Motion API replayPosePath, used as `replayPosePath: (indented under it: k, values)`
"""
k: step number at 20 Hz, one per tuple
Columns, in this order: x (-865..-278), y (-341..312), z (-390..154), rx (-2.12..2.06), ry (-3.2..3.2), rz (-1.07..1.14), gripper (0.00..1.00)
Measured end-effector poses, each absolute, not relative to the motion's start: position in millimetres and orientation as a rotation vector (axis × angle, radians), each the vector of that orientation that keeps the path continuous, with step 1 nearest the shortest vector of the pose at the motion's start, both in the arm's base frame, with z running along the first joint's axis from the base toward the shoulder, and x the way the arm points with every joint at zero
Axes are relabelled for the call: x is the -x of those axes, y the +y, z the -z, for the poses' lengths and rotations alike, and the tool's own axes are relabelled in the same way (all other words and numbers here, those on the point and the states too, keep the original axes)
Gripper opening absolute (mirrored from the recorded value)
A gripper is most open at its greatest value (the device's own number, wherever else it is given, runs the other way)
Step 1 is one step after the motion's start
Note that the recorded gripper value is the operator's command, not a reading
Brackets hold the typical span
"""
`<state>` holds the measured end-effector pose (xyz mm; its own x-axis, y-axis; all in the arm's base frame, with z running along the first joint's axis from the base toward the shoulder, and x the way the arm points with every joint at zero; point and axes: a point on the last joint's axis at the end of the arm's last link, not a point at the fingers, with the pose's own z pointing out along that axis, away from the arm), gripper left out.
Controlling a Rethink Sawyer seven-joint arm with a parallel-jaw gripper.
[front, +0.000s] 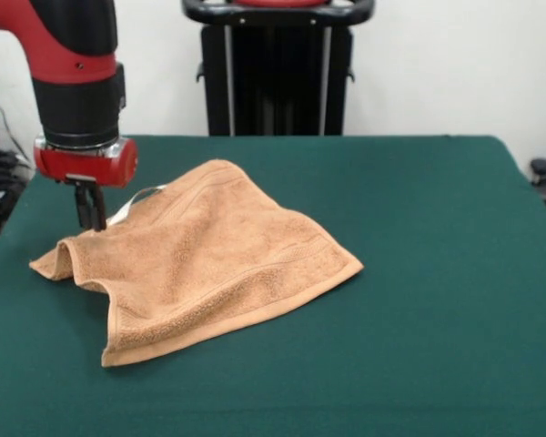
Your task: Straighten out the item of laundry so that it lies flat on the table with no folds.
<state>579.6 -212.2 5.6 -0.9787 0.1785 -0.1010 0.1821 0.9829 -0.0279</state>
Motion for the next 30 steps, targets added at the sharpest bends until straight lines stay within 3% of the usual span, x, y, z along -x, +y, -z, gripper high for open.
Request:
replayPosePath:
  k: [30]
  values:
    - [-583, -196, -2, -0.150, 3.036, 0.096, 0.00]
